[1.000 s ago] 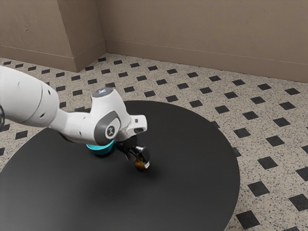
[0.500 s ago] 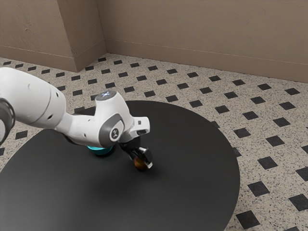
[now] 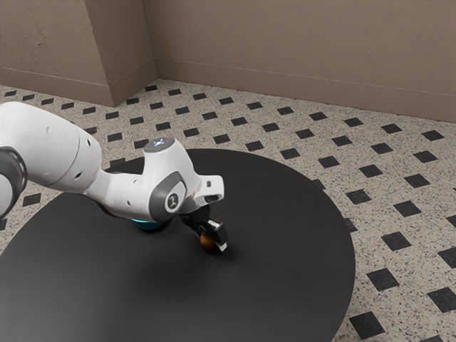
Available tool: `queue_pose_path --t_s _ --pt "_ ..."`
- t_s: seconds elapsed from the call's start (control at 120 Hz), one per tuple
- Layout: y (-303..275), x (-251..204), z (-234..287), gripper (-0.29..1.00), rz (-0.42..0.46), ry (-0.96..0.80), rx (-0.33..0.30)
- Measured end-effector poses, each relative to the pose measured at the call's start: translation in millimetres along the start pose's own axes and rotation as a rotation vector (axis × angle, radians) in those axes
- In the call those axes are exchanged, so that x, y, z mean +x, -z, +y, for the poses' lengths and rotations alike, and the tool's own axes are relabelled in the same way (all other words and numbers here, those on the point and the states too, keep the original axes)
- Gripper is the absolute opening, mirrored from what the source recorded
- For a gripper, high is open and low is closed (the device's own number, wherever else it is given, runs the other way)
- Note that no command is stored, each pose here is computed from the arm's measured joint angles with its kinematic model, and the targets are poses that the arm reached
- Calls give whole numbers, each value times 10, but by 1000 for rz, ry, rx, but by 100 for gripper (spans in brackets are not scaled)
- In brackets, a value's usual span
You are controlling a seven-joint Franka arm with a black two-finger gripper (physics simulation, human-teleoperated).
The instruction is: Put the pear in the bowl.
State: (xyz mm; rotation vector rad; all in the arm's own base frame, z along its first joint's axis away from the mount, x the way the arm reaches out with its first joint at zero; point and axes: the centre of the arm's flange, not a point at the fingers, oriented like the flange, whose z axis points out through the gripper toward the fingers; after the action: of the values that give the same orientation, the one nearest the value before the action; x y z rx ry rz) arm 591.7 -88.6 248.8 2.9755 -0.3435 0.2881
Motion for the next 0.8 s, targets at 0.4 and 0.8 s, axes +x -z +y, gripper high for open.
queue_pose_path --t_s 0.4,0.8 --pt "18 26 38 32 10 -9 5" --pt "572 222 -279 29 108 21 57"
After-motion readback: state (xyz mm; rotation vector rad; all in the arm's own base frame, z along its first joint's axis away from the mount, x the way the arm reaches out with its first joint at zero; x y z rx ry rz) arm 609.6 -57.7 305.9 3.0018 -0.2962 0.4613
